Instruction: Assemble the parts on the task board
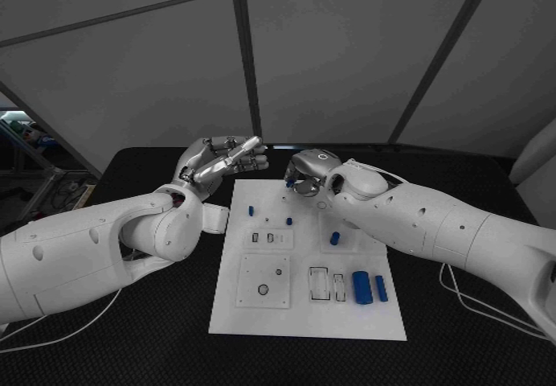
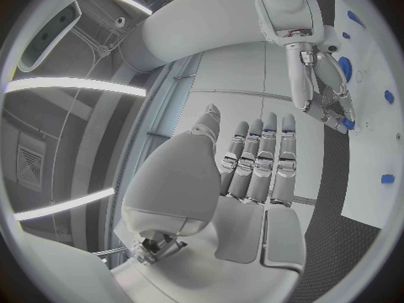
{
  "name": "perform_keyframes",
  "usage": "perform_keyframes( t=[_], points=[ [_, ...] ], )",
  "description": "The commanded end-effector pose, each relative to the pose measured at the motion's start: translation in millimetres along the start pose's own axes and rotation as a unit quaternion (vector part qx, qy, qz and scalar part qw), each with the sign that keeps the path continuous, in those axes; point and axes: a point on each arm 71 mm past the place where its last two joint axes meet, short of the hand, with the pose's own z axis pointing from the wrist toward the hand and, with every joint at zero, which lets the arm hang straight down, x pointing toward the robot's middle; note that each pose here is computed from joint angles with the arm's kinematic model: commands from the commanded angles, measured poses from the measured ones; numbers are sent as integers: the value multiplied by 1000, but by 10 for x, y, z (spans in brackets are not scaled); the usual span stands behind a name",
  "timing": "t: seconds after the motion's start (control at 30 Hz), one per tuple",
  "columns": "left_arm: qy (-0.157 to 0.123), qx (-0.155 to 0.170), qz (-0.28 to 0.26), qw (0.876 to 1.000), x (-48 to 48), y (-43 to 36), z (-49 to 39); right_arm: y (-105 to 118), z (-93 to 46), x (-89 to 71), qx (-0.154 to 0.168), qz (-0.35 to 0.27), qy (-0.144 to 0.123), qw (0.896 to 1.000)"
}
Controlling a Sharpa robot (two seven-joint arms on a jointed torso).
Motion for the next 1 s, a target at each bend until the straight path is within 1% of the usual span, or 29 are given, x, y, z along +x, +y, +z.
perform_keyframes(
  t=[0.03, 1.0],
  points=[
    [7, 5, -3, 1000, 22, -17, 10, 31, 18, 3, -5, 1, 9, 1000],
    [9, 7, -3, 1000, 47, -32, 36, 40, 79, 57, 12, -7, 34, 999]
  ],
)
